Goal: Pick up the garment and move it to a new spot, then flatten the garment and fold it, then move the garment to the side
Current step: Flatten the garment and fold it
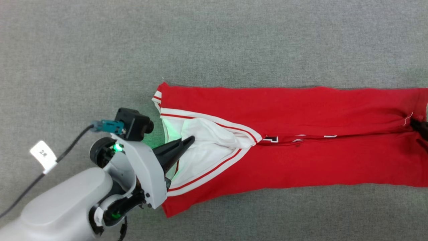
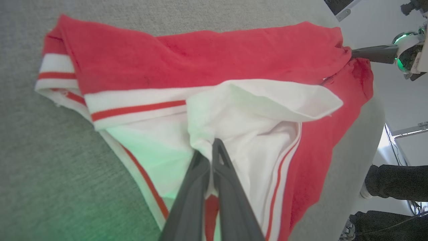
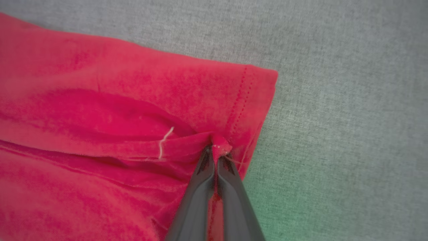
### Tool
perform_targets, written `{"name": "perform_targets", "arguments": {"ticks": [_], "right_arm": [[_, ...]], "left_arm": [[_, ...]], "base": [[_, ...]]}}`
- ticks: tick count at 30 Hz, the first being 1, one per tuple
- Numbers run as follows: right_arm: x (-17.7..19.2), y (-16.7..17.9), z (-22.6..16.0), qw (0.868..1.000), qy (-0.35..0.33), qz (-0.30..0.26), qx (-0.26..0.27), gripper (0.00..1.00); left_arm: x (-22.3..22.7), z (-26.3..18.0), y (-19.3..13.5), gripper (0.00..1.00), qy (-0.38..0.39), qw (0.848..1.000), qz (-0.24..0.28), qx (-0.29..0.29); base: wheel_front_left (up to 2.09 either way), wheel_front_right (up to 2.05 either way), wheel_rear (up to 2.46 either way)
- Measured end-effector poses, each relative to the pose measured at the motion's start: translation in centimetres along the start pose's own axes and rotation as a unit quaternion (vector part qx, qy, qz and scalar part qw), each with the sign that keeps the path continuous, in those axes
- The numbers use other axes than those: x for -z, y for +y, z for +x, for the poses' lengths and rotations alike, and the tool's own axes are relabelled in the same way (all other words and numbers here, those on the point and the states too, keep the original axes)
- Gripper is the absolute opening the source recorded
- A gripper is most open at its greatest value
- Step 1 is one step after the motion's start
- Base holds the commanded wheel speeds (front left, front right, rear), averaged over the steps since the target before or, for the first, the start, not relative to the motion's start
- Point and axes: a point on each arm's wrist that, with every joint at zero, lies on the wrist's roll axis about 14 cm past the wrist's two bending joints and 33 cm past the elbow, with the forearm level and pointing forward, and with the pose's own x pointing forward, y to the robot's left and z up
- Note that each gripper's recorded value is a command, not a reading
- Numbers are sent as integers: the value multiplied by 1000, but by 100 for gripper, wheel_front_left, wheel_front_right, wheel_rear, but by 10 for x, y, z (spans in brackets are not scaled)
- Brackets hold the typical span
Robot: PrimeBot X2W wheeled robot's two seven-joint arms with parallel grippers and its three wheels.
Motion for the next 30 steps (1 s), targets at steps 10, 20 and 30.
{"name": "perform_targets", "arguments": {"ticks": [10,20,30], "right_arm": [[13,11,0,1000,10,12,0,40],[8,17,-18,999,-12,30,-1,100],[28,11,-39,997,55,59,3,100]], "left_arm": [[10,6,10,40,-1,1000,1,-25],[-6,-8,3,100,-61,997,-3,-39],[-34,-52,5,100,-200,973,-34,-113]], "base": [[0,0,0],[0,0,0],[0,0,0]]}}
